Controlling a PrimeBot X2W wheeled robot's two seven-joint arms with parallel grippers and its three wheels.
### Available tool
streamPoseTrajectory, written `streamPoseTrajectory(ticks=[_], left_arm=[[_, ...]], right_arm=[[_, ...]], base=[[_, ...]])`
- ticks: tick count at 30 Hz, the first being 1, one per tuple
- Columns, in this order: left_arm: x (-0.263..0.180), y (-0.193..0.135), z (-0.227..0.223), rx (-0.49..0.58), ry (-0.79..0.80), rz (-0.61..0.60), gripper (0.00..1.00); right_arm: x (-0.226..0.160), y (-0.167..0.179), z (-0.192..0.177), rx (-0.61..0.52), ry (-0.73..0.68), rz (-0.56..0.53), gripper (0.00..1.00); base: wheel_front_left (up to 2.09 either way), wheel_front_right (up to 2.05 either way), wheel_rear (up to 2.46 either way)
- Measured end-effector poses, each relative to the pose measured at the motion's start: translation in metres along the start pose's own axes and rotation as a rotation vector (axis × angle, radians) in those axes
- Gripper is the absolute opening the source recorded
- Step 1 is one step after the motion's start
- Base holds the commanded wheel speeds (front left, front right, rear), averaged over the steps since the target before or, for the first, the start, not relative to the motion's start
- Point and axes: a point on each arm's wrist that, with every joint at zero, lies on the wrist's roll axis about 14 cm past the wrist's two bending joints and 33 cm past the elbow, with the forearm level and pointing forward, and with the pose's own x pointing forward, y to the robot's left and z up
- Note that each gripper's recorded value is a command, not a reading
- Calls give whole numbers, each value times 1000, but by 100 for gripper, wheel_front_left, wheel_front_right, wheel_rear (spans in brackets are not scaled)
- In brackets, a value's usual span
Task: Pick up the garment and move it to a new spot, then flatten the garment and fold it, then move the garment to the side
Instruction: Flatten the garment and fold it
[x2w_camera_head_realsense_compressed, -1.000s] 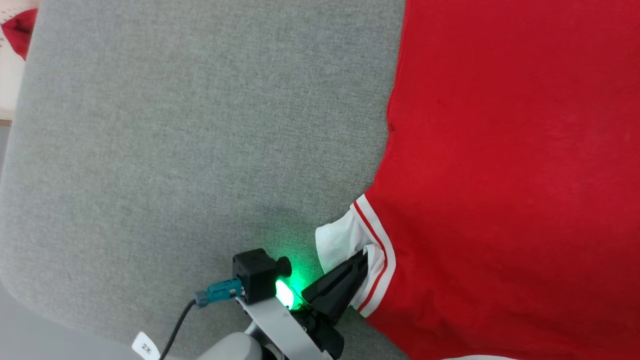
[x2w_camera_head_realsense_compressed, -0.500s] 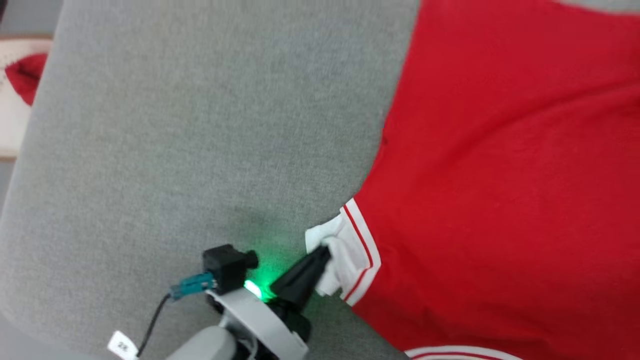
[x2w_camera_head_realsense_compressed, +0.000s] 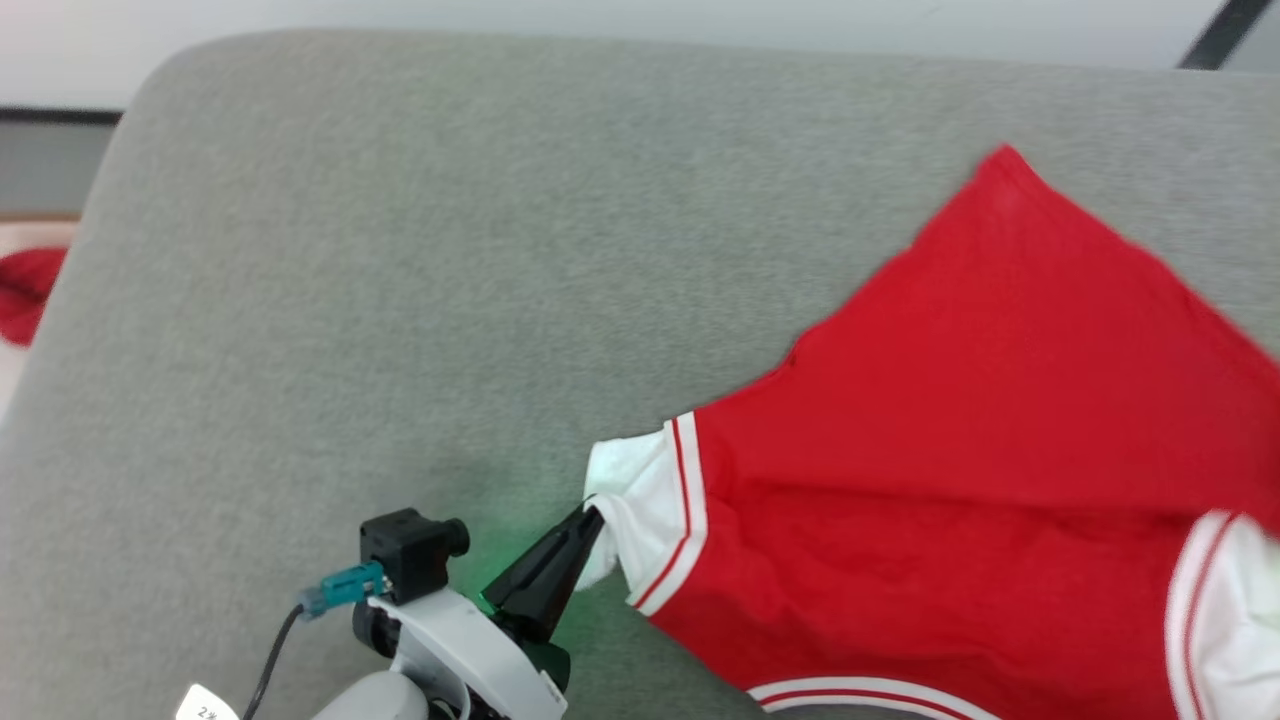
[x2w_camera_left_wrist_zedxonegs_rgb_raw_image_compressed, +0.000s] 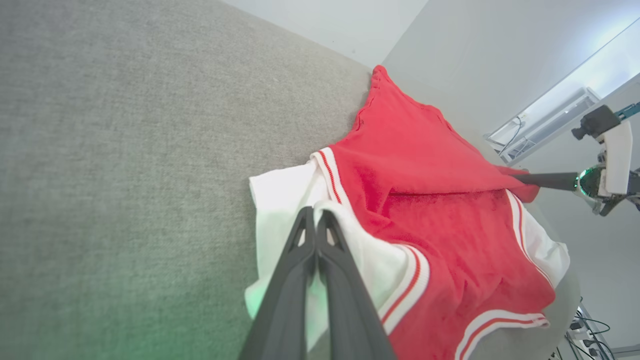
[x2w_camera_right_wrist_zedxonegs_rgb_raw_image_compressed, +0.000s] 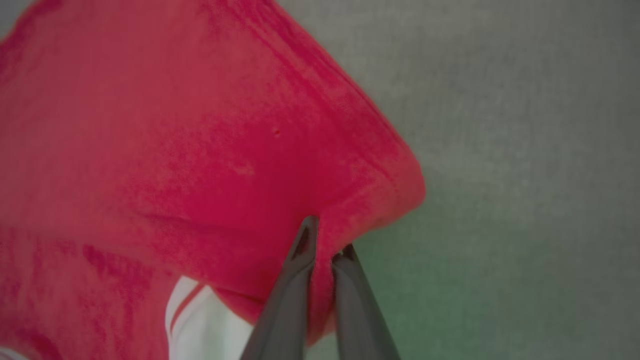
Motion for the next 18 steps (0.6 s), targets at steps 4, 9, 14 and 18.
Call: streamPoseTrajectory(ticks=[4, 9, 14, 18], left_arm=[[6, -7, 3, 14, -2, -20, 0], [13, -17, 3, 23, 0, -55, 0], [18, -24, 2, 30, 11, -80, 0], [20, -28, 0, 31, 19, -92, 0]], right_arm=[[-26, 3, -44, 30, 37, 3, 0], [-49, 19, -93, 64, 102, 15, 0], [-57, 43, -122, 93, 154, 49, 0], [-58, 41, -112, 83, 95, 17, 100]], base=[[0, 0, 0], [0, 0, 0], [0, 0, 0], [0, 0, 0]])
